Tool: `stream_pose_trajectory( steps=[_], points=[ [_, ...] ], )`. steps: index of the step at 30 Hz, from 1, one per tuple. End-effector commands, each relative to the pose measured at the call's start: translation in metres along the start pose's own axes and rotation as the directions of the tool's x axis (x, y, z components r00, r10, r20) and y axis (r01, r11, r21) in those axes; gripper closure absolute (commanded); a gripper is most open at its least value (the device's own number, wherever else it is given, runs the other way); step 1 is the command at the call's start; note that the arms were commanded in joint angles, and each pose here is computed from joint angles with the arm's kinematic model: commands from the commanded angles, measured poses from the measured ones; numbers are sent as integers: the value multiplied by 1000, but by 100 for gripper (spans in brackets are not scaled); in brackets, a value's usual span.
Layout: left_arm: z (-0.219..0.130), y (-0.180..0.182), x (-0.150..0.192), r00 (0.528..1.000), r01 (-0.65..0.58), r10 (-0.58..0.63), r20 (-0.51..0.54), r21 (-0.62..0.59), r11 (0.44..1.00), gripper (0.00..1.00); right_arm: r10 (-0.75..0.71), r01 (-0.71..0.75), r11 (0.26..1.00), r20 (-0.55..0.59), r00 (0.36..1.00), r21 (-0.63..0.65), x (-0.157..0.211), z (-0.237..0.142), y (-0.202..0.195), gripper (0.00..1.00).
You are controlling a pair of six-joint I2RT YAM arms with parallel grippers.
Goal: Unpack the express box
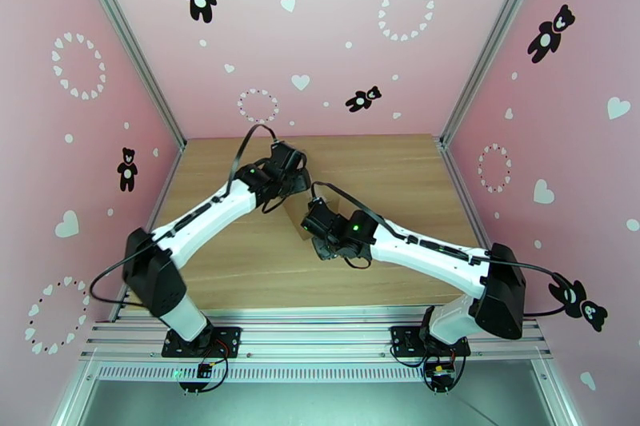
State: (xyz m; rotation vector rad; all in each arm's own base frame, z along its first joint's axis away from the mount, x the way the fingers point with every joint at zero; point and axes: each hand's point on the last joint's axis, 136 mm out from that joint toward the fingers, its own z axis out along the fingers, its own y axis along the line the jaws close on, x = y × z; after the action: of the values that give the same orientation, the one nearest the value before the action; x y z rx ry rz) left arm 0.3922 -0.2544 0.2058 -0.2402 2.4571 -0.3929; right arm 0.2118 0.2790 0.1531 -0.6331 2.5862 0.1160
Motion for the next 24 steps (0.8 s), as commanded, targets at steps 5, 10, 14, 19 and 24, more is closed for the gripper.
stream_pose_trajectory(
  steps=[5, 10, 14, 19, 24],
  points=[
    [31, -6, -11, 999, -26, 26, -39, -2, 1000, 40, 16, -15, 999, 41, 999, -33, -6, -10, 4, 100],
    [49, 6, -10, 998, -4, 1, -59, -43, 999, 40, 30, -29, 999, 32, 999, -43, -1, -10, 4, 100],
    [59, 16, -8, 997, 12, -18, -76, -71, 997, 41, 40, -39, 998, 13, 999, -45, 8, -9, 3, 100],
    [64, 19, -8, 997, 5, -13, -80, -98, 995, 41, 59, -59, 998, 9, 998, -34, 20, -15, -3, 100],
    [63, 16, -11, 997, 12, -19, -76, -91, 996, 41, 84, -83, 996, 22, 996, -22, 32, -28, -15, 100]
  ],
)
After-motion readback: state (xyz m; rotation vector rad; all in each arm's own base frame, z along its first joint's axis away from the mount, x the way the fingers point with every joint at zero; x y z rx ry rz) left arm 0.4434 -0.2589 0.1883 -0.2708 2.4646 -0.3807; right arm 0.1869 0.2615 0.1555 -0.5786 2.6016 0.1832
